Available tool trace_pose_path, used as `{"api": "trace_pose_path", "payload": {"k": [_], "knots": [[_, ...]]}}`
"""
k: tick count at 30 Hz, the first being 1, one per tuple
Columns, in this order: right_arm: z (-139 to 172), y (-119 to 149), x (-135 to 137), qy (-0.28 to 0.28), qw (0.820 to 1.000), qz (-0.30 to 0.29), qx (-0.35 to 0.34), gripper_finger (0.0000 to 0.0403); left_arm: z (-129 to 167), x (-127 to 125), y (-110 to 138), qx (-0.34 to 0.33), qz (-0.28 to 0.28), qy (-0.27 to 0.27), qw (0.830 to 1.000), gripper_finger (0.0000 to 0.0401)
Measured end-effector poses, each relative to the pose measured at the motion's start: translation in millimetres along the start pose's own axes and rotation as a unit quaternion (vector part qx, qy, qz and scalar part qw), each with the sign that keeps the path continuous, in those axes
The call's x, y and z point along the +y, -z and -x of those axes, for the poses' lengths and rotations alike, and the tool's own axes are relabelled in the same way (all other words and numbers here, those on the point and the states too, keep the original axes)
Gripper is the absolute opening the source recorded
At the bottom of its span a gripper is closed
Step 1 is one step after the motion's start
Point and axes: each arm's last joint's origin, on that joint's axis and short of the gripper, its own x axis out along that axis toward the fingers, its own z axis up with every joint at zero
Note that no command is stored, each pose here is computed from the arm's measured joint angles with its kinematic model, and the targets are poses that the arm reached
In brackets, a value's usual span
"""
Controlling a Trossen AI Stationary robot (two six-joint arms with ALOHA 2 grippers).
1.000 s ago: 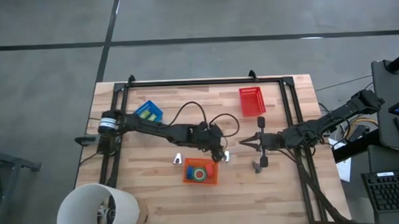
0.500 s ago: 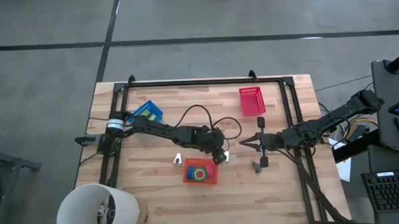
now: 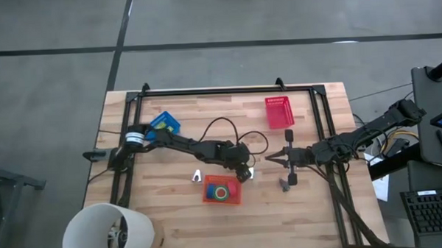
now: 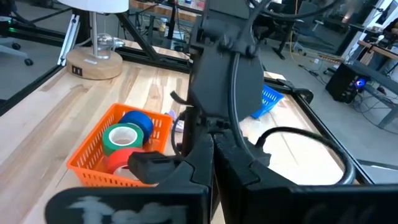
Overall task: Pick and place Stapler, Stapler remover, tape
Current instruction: Put the green staple box into the blue bin
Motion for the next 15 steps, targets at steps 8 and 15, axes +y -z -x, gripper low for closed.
{"api": "trace_pose_path", "payload": {"k": [8,15], "knots": [[0.0,0.4,0.1,0.0,1.0,0.001,0.002,0.0008,-0.9,2.6,-0.8,0.001,0.008,-0.002,1.0,0.0211],[0.0,0.5,0.1,0.0,1.0,0.001,0.002,0.0008,-1.2,5.5,-0.3,0.012,0.01,-0.002,1.0,0.0173]]}}
